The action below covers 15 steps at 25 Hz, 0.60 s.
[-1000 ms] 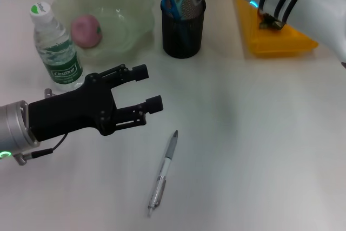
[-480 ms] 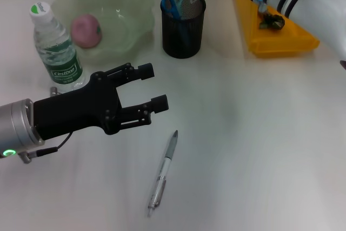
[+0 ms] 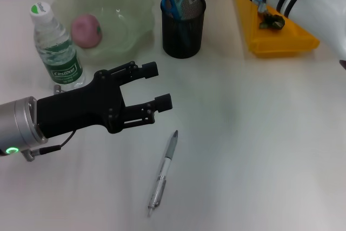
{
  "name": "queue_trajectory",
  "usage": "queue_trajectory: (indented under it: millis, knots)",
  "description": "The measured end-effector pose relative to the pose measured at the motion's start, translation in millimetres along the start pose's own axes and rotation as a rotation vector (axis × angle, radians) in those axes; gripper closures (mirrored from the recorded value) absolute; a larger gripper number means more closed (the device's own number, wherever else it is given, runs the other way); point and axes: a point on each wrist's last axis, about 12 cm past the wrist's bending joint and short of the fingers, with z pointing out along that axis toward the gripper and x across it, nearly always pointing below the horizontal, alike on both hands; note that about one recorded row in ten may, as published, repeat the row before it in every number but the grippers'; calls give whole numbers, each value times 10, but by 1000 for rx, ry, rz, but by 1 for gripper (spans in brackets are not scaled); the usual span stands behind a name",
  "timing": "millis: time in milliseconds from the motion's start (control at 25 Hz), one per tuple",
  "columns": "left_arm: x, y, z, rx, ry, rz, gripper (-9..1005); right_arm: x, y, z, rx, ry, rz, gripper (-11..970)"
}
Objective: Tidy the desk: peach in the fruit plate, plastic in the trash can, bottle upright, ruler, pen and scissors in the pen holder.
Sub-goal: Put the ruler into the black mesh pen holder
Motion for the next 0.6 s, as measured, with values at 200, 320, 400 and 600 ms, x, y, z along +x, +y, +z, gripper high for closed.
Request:
queue_trajectory:
  millis: [200, 320, 400, 600]
  knots:
    - [-11, -5, 7, 10, -4, 1, 185, 13, -22, 22, 16, 27, 6, 435]
    - [-14, -4, 10, 12, -5, 2, 185, 15, -27, 31, 17, 36, 22, 430]
    - [-15, -4, 11, 12, -5, 2, 185, 15, -28, 33, 16, 38, 25, 427]
    - [-18, -4, 14, 15, -6, 1, 185, 19, -24, 33, 12, 43, 29, 420]
